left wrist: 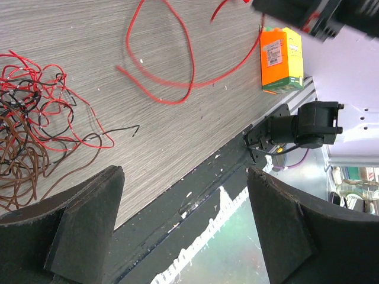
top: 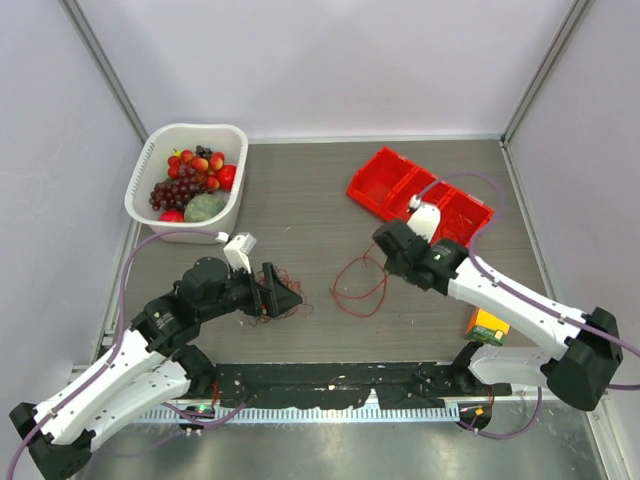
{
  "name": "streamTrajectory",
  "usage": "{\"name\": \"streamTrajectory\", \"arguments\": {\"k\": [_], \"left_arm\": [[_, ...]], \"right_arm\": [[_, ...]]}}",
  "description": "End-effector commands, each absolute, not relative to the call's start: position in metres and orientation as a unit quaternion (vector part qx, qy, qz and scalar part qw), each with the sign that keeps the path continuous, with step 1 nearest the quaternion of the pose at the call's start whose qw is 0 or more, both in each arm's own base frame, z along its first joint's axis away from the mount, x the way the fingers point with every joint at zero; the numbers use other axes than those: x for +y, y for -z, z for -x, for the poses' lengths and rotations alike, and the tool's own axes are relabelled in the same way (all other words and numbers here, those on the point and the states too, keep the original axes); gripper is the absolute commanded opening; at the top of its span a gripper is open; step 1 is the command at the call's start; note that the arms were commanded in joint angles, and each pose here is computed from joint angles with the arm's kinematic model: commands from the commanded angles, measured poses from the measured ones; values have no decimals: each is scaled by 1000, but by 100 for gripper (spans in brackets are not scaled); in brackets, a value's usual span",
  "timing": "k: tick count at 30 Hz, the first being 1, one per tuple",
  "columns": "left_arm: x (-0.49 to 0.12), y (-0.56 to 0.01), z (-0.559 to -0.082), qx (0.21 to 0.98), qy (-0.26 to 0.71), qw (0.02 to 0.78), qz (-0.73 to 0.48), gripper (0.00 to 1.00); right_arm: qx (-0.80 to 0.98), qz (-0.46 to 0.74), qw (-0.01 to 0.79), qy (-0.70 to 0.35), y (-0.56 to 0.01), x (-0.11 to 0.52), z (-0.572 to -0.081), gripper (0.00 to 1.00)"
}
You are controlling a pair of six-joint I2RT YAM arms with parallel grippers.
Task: Untangle the cables
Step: Pick up the cable at the center of the board.
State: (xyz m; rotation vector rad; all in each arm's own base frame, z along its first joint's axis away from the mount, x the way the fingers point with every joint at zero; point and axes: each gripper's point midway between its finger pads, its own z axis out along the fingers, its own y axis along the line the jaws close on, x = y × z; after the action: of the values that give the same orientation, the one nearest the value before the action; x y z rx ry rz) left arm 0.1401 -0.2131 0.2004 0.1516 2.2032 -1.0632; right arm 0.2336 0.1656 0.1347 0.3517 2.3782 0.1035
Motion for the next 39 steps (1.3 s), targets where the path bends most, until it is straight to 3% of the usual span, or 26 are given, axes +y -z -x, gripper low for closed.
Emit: {"name": "streamTrajectory", "arguments": {"k": [1, 6, 11, 17, 26, 39], "left_arm": [[-216, -228, -143, 825, 426, 365, -66, 89], [-215, -231, -143, 822, 429, 370, -64, 89], [-218, -233, -144, 822, 431, 366, -66, 89], [-218, -231, -143, 824, 430, 363, -66, 94], [-215, -235, -145, 827, 419, 369, -65, 100], [-223, -240, -154, 835, 403, 365, -88, 100]], "right_arm": [[890, -128, 437, 8, -198, 123, -265, 1], [863, -120, 490, 9, -260, 108, -284, 1], [811, -149, 565, 23, -357, 83, -304, 1], [752, -196, 627, 63, -448, 44, -319, 1], [693, -241, 677, 64, -523, 18, -344, 1], [588, -256, 765, 57, -622, -9, -325, 1]]}}
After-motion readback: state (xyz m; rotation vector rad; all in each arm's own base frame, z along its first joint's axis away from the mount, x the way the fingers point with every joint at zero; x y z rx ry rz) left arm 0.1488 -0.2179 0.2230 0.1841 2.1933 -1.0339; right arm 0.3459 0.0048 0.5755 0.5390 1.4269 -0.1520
